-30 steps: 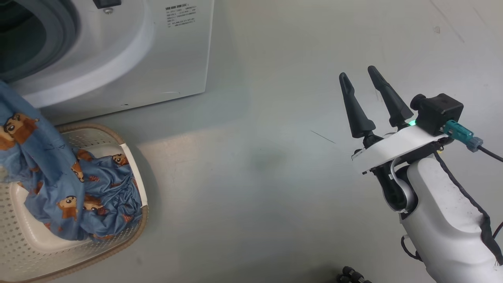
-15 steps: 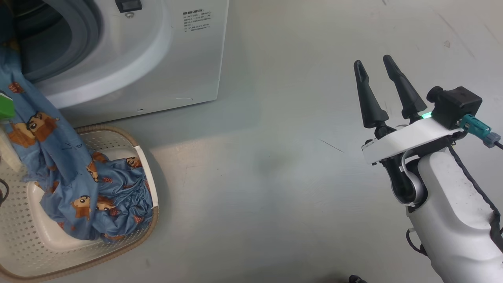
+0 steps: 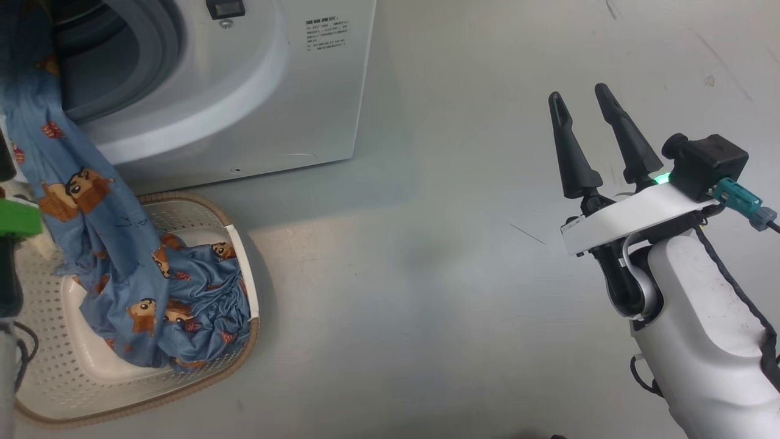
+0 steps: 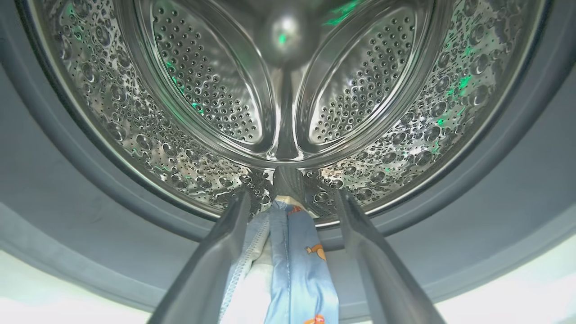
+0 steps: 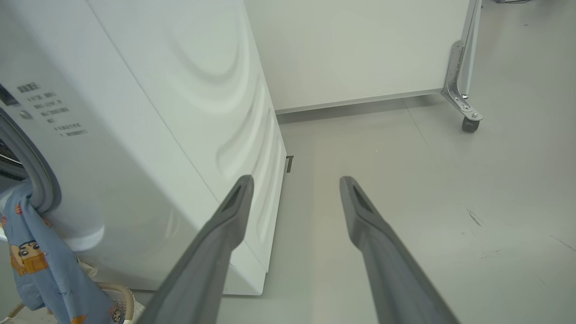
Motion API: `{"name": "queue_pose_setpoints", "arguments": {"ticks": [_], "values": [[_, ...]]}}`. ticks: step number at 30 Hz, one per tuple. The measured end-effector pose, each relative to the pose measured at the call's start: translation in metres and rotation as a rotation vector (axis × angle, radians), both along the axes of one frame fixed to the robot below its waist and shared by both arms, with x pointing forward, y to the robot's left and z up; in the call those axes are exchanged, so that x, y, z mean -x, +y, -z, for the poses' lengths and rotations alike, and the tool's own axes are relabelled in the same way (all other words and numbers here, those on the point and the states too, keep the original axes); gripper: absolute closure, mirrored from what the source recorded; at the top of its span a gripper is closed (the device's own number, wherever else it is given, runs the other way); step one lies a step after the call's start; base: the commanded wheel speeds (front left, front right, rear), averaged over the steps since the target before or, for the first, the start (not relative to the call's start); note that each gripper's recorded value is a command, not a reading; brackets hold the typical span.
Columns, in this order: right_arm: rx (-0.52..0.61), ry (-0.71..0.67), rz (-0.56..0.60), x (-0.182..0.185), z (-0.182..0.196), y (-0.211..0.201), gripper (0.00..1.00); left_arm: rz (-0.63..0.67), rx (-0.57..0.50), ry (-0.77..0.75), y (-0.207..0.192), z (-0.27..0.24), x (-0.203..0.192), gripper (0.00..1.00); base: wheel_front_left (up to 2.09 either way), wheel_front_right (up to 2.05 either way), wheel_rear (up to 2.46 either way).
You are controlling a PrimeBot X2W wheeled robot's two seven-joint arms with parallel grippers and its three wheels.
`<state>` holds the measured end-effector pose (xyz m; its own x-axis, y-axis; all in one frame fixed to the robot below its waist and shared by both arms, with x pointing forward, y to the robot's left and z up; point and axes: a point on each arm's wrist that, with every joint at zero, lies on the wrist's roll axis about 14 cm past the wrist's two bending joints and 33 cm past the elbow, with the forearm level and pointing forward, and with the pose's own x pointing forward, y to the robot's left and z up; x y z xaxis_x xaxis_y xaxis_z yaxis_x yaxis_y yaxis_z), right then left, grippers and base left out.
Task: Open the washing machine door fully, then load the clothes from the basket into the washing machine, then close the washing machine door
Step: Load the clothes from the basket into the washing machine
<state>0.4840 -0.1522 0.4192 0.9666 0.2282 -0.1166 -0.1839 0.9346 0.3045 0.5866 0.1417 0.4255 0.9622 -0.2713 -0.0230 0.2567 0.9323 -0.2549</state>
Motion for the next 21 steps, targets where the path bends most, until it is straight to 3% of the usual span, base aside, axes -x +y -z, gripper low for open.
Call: {"name": "queue_pose_setpoints", "arguments": {"ticks": [8, 21], "values": [[-0.003, -0.013, -0.011, -0.002, -0.004, 0.004, 0.0, -0.047, 0.025, 0.006, 0.01, 0.002, 0.027, 0.0, 0.0, 0.0, 0.0], [-0.003, -0.026, -0.002, 0.0, -0.009, 0.0, 0.0, -0.083, 0.062, 0.148, 0.004, 0.042, 0.089, 0.0, 0.0, 0.0, 0.0]]}}
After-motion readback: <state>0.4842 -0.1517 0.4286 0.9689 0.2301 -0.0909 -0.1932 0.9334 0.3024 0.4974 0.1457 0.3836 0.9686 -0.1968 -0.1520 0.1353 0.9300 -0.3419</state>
